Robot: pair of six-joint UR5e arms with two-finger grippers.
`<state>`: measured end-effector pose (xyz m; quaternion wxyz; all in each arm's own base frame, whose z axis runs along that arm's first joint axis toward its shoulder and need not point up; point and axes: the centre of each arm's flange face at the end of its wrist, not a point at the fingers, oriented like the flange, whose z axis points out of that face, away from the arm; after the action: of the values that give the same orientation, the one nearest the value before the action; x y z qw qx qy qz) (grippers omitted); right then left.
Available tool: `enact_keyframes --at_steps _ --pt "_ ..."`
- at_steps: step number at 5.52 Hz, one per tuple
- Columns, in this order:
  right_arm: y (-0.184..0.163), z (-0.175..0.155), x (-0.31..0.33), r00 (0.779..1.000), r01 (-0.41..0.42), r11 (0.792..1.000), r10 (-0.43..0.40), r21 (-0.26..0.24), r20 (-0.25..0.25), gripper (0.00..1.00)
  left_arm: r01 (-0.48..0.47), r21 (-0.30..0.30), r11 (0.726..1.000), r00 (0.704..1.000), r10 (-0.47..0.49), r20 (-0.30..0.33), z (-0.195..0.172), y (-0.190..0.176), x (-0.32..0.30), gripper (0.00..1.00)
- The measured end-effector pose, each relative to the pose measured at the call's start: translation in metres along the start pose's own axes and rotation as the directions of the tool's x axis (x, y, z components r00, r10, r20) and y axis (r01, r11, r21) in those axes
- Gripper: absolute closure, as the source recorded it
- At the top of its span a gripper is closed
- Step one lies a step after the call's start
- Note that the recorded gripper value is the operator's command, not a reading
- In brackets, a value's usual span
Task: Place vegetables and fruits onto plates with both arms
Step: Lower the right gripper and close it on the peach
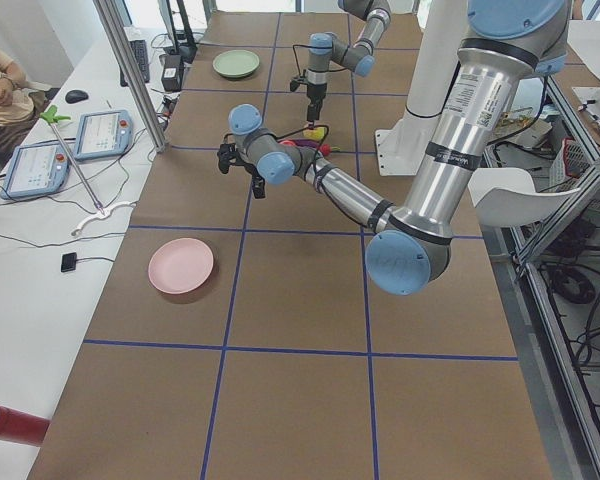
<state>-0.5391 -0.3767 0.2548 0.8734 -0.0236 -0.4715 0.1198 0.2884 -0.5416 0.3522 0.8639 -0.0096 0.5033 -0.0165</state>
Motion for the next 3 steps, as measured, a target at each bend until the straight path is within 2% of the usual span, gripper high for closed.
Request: enact_keyframes --at_steps 1,2,3 --pt "-0.0013 0.0066 -0.0017 1.000 -0.002 1.000 0.002 0.000 -0.008 0.02 0.001 -0.001 1.000 1.000 -0.001 0.000 0.0001 0.0001 -0.0004 0.00" --pt "-0.0016 0.0129 -0.0036 1.000 -0.003 1.000 0.003 -0.002 -0.016 0.37 0.001 -0.001 1.000 1.000 -0.001 0.000 0.0002 0.0002 -0.0006 0.00" --pt "-0.0012 0.0162 -0.0036 1.000 -0.003 1.000 0.003 -0.004 -0.021 0.99 0.001 -0.001 1.000 1.000 -0.001 0.001 0.0003 0.0002 -0.0008 0.00"
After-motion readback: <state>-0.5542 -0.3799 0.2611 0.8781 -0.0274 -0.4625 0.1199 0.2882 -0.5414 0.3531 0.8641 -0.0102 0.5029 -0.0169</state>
